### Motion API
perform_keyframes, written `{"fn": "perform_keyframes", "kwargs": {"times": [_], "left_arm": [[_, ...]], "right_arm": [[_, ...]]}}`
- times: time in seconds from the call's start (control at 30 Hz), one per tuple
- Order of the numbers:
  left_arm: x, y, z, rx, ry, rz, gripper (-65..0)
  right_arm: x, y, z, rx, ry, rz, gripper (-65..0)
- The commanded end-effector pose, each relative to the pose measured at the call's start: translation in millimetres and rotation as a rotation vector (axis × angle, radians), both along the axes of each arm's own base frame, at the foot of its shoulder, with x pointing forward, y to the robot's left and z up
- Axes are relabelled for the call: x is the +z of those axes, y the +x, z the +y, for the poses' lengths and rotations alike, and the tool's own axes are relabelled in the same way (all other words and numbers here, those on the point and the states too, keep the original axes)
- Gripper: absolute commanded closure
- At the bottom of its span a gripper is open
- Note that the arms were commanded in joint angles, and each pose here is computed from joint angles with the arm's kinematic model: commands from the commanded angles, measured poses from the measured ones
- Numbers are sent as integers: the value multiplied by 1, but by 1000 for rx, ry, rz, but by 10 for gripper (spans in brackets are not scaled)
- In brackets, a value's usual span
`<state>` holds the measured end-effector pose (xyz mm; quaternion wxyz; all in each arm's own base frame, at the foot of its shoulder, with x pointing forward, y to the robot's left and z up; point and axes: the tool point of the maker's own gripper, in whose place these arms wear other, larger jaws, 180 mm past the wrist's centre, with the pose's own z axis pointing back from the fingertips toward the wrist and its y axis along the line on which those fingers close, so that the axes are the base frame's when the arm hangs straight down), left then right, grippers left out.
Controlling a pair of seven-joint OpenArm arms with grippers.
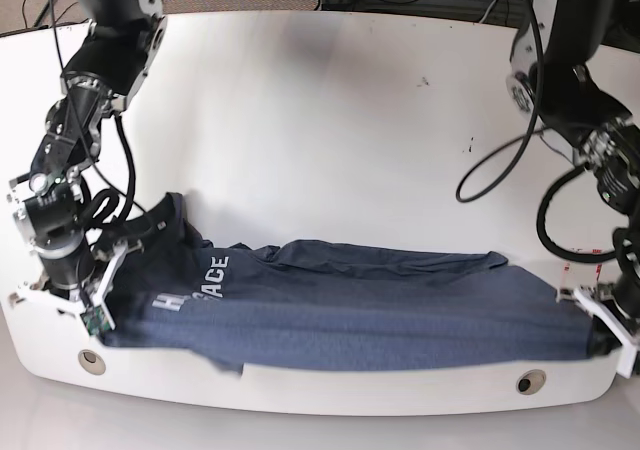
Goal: Layout the t-shirt on the table in an organized manner, then fold the t-shirt properly
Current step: 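Lay the shirt flat with both grippers holding its edge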
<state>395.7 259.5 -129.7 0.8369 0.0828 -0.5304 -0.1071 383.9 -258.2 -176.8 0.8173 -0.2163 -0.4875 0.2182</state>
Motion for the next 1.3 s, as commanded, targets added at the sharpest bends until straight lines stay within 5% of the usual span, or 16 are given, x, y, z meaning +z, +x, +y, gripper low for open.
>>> {"fn": "perform_keyframes", "kwargs": {"times": [0.0, 0.47, 0.87, 1.1, 1.27], "left_arm": [[-16, -14, 1, 2, -9, 13, -1], [-143, -110, 9, 7, -153, 335, -1], [-205, -220, 34, 90, -176, 600, -1], [-215, -250, 34, 56, -161, 615, -1], [-199, -218, 29, -12, -132, 520, -1]], "right_arm": [[-8, -15, -15, -64, 32, -8, 0], [-125, -96, 11, -45, 209, 285, 0], [-188, -183, 29, -20, 297, 529, 0], [-204, -217, 30, -29, 306, 616, 0], [-200, -208, 30, -24, 305, 592, 0]]}}
